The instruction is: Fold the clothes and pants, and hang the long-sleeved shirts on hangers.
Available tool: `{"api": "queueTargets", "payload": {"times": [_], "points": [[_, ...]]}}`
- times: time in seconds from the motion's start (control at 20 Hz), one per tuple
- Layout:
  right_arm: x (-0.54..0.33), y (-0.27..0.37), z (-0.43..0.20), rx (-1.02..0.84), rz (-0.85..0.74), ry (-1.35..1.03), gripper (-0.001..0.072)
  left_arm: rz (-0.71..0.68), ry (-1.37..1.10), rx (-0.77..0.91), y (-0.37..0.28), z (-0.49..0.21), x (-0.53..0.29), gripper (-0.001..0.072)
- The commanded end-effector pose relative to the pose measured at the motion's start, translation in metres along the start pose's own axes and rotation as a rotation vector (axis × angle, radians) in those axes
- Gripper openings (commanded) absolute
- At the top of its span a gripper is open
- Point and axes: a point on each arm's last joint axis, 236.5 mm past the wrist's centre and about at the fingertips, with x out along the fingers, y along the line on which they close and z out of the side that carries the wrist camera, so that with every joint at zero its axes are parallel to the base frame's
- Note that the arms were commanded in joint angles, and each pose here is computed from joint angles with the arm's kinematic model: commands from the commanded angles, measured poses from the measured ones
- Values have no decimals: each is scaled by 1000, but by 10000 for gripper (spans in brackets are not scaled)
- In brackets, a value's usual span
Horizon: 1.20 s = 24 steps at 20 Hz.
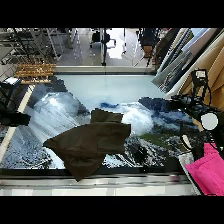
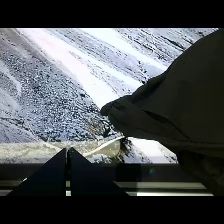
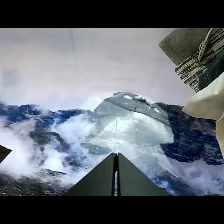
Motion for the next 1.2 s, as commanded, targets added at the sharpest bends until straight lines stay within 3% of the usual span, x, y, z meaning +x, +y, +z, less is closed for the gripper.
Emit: {"api": "queueTargets", "payload": {"times": [0.0,0.7,0.85,0.9,0.95,1.0,1.05,1.15], "points": [[0,1,0,0,1,1,13,1,-1,-1,0,0,0,11],[0,1,0,2,2,0,14,16,-114,-2,4,27,-2,10],[-1,15,11,95,60,-41,13,19,-125,-1,5,29,-2,12],[-1,18,7,101,72,-25,14,16,-107,2,4,25,-2,88],[-1,15,-5,62,58,23,80,16,-99,32,5,23,-1,392],[-1,5,-19,4,22,80,227,15,-106,45,6,24,1,673],[-2,-4,-36,1,5,150,299,-15,-116,55,3,25,5,705],[-11,-4,-78,91,44,316,303,-184,-115,1,-24,20,23,705]]}}
